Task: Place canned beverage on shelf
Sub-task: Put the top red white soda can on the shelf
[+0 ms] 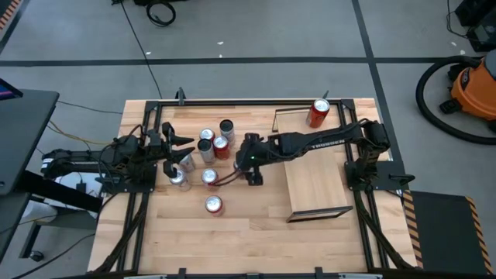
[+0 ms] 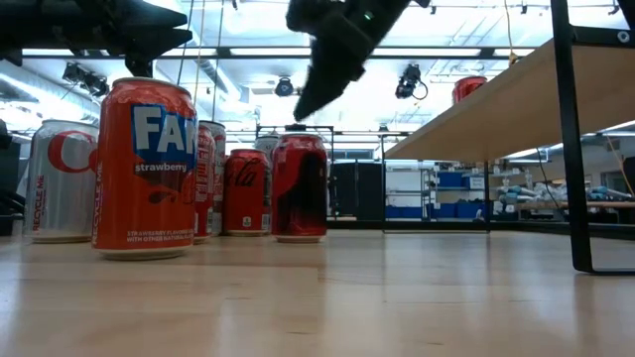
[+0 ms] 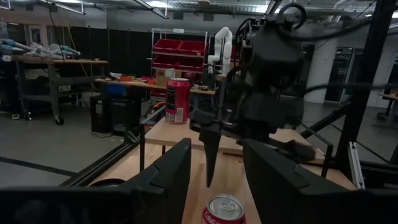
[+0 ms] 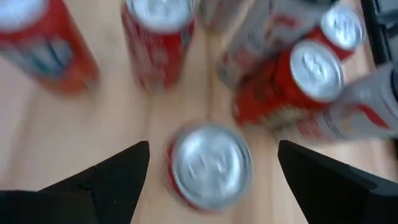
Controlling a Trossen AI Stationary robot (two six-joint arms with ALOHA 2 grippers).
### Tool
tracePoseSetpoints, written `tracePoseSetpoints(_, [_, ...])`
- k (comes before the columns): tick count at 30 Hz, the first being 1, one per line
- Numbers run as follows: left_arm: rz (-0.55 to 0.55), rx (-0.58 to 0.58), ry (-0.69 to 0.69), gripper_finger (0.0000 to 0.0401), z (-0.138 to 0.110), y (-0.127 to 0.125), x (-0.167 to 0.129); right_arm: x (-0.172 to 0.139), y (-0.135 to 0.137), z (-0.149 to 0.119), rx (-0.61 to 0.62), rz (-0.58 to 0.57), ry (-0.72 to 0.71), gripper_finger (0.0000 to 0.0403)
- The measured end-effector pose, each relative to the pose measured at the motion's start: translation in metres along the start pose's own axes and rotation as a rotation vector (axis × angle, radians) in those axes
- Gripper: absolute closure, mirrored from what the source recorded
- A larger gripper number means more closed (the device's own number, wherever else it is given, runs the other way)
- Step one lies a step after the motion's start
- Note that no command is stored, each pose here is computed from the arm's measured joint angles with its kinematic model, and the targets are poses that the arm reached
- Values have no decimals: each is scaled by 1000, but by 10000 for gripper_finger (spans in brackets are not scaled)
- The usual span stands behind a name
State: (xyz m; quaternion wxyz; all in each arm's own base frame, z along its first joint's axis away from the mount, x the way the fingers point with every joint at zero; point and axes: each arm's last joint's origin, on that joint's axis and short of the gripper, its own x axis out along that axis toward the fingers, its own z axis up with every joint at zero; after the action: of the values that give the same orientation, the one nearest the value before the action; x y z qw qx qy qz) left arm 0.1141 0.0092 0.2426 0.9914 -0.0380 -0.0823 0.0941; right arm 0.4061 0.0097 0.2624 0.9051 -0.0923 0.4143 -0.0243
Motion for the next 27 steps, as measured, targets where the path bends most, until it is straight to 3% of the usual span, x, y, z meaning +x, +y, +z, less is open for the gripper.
tracePoseSetpoints(3, [0,-7,0,246,0,0,0,7,3,6,53,2,-71,35])
tracePoseSetpoints(10, [0,-15,1,246,0,0,0,38,9,-4,257,-152,-29,32])
tracePoseSetpoints(17, [0,-15,0,246,0,0,0,40,6,-13,387,-187,42,32])
tracePoseSetpoints(23, [0,-16,1,245,0,0,0,48,6,-20,412,-146,93,38])
tracePoseSetpoints(27, [0,-16,1,246,0,0,0,50,5,-22,386,-108,116,63])
